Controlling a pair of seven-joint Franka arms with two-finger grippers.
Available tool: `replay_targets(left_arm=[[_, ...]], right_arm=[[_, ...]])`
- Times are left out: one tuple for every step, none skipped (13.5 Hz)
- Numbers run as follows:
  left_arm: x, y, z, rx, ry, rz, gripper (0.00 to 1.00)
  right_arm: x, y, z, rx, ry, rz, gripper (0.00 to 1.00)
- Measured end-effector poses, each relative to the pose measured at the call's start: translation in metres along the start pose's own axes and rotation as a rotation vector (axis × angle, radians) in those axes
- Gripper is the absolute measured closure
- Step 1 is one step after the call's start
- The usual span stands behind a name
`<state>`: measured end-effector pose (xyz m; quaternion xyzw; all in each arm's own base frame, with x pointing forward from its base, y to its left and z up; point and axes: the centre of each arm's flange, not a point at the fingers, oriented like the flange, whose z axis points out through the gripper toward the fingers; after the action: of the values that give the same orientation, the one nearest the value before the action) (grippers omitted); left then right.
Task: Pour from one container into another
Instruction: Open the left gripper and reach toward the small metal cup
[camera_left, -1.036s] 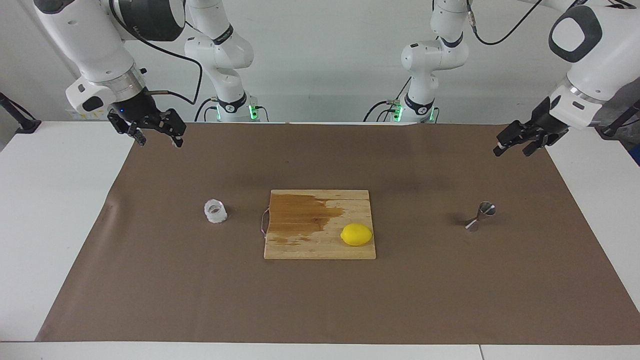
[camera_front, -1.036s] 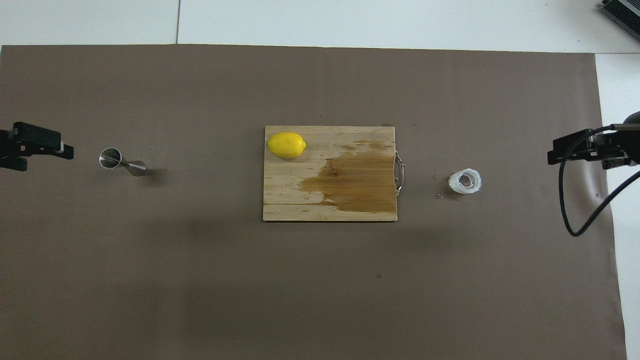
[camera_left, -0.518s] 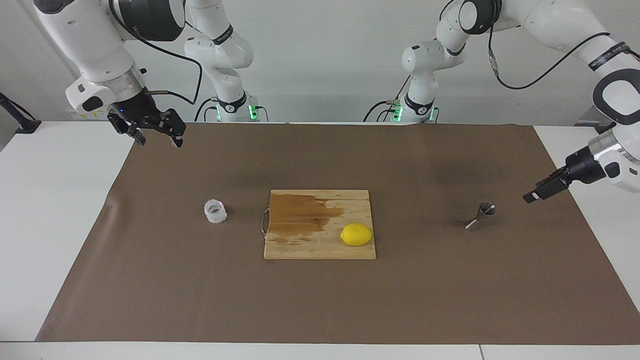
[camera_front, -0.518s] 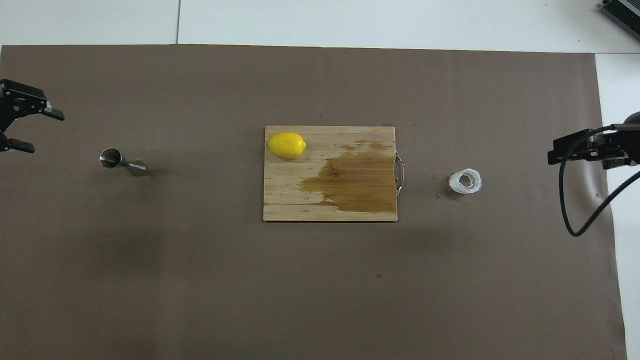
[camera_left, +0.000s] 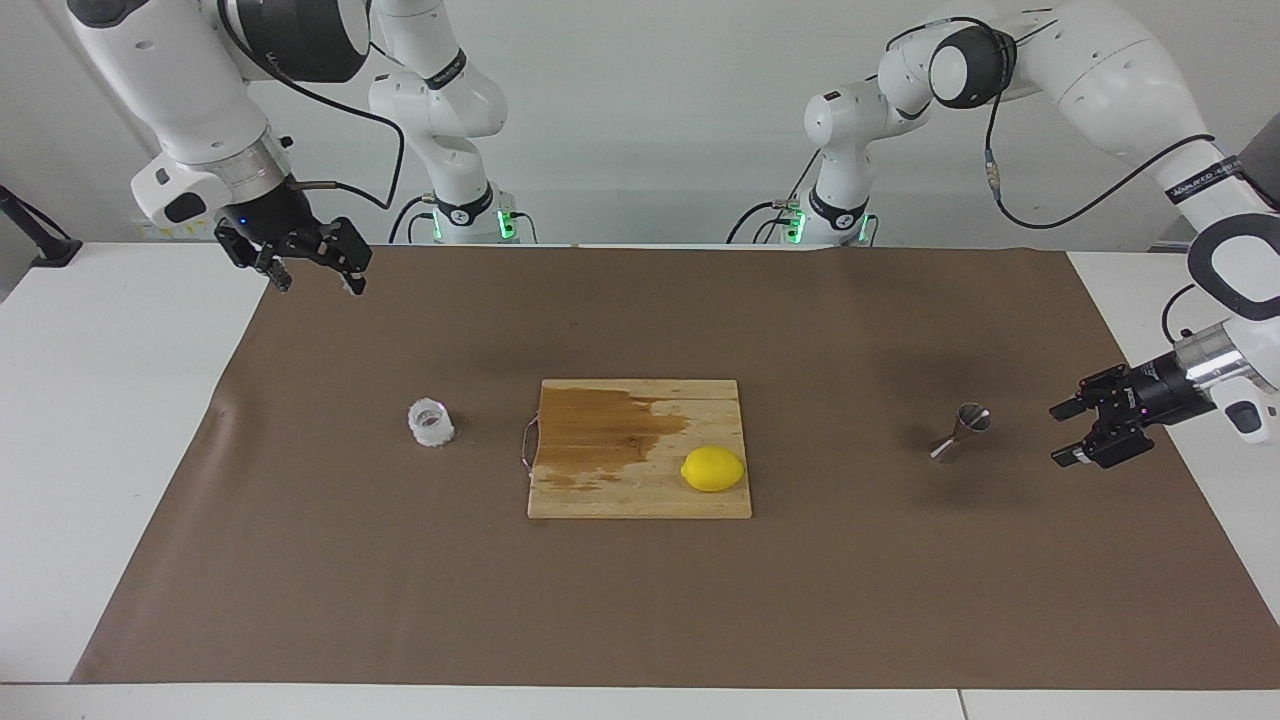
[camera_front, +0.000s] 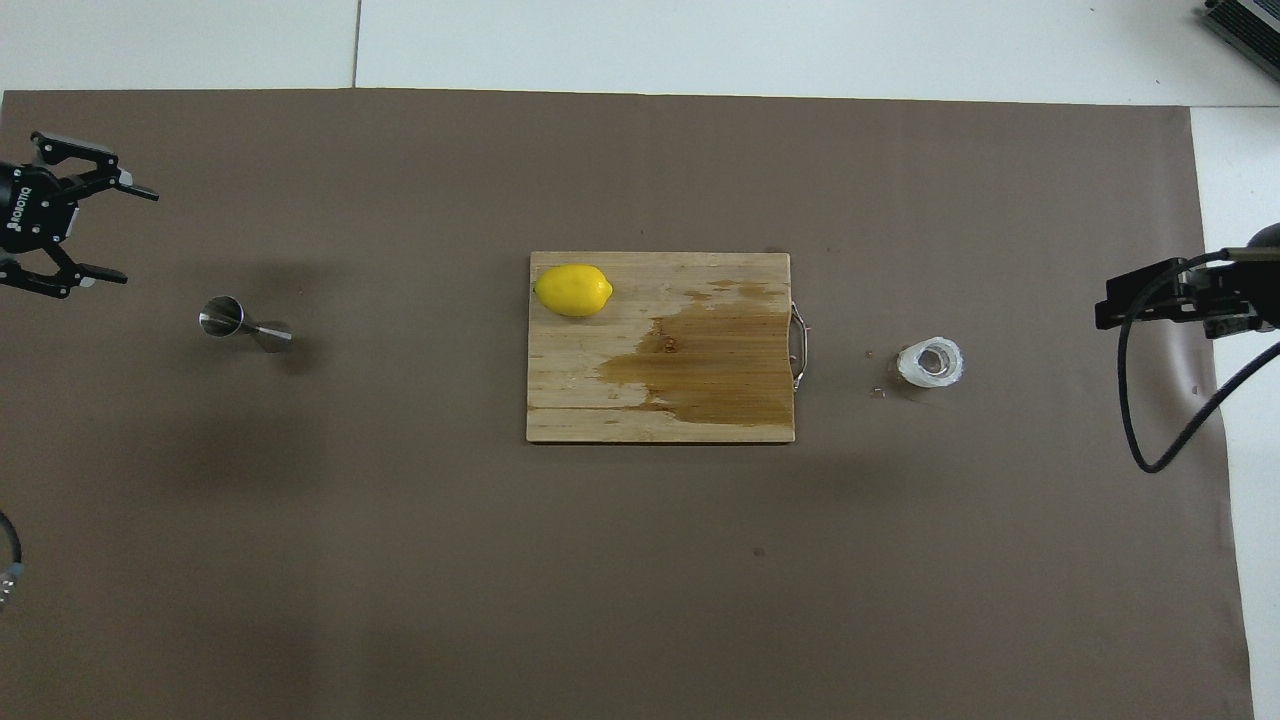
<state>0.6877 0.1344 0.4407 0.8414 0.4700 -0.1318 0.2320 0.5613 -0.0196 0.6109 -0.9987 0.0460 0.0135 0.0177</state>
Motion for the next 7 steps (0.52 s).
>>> replay_targets(left_arm=[[0.002,-0.002,0.004,-0.009,-0.016,-0.038,0.0],[0.007,-0.007,0.01,-0.015,-0.039,-0.075,0.0],[0.013,-0.014,0.018,-0.019,-0.063,-0.106,0.0],[0.019,-0.022,0.024,-0.023,-0.083,-0.131,0.0],[0.025,-0.029,0.029,-0.031,-0.099,-0.166,0.0],[0.03,-0.034,0.033,-0.038,-0.107,-0.213,0.0],[0.033,-0.036,0.038,-0.048,-0.112,-0.265,0.0]], right_arm=[[0.0,0.0,0.0,0.0,0.0,0.0,0.0],[0.0,0.0,0.0,0.0,0.0,0.0,0.0],[0.0,0.0,0.0,0.0,0.0,0.0,0.0],[0.0,0.0,0.0,0.0,0.0,0.0,0.0],[0.0,0.0,0.0,0.0,0.0,0.0,0.0],[0.0,0.0,0.0,0.0,0.0,0.0,0.0],[0.0,0.0,0.0,0.0,0.0,0.0,0.0]])
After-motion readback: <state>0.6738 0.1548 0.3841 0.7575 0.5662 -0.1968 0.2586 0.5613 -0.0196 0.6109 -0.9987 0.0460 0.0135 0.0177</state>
